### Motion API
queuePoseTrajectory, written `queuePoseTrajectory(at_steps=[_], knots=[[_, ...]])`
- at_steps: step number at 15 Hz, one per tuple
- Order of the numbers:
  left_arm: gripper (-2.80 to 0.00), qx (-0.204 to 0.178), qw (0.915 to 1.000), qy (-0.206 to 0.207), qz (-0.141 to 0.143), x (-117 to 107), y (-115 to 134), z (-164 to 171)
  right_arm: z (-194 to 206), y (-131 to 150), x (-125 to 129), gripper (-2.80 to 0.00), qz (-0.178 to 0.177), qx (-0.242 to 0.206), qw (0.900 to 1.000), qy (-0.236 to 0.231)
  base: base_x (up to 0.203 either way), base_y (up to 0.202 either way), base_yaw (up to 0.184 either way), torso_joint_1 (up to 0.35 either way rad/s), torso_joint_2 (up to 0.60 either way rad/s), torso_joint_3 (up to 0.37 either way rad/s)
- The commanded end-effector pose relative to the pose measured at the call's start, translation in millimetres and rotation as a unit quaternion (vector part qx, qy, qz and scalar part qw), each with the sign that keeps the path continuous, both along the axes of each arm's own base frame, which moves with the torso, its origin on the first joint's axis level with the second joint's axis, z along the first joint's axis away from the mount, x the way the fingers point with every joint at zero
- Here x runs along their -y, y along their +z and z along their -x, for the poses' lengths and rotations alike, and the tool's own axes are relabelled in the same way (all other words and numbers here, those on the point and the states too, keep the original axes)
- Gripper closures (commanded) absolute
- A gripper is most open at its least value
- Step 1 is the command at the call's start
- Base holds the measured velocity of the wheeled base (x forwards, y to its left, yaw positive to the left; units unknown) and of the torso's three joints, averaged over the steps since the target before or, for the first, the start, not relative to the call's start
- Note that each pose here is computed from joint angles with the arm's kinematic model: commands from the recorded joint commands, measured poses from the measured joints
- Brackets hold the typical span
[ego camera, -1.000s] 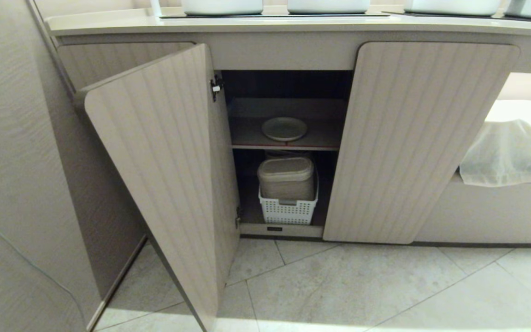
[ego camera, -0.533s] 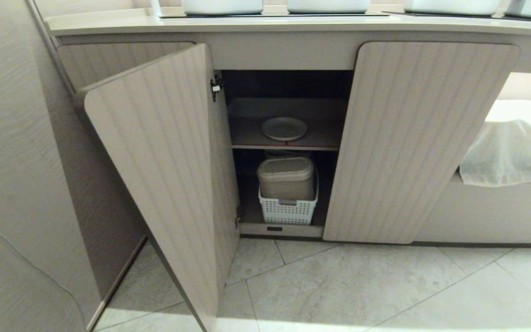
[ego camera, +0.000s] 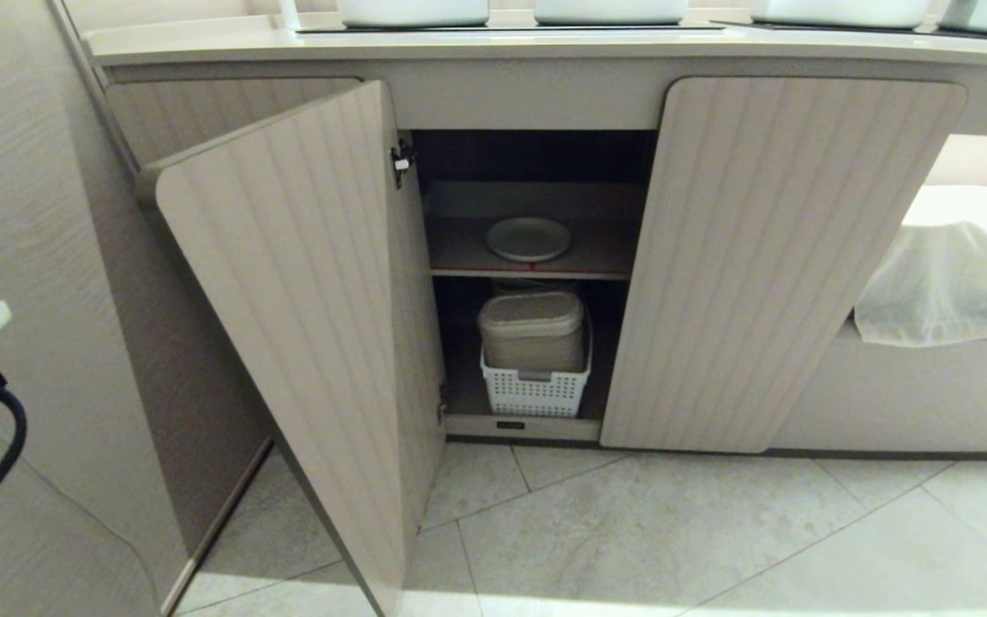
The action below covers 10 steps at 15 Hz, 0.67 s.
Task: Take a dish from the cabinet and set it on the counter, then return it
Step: Close the cabinet door
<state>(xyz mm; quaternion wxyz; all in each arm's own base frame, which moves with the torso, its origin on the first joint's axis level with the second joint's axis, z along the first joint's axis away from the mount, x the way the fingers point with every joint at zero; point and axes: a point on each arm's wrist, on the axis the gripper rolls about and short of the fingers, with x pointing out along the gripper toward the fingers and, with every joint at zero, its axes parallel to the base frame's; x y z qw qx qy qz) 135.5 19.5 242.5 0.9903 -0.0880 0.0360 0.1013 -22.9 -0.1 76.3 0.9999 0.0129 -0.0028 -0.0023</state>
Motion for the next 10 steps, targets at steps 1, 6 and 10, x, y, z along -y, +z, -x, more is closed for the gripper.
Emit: queuePoseTrajectory(at_steps=[1,6,10], knots=[[0.00,-0.009,0.9999,-0.008,0.005,-8,-4,-11,0,0,0,0.00,0.000,0.000,1.000,0.000,0.000,0.000,0.000,0.000,0.00,0.000],[0.00,-0.018,0.9992,-0.032,0.016,-24,0,-43,0,0,0,0.00,0.000,0.000,1.000,0.000,0.000,0.000,0.000,0.000,0.00,0.000],[0.00,-0.025,0.9951,-0.081,0.050,-24,0,-60,0,0,0,0.00,0.000,-0.001,1.000,0.000,0.000,0.000,0.000,0.000,0.00,0.000]])
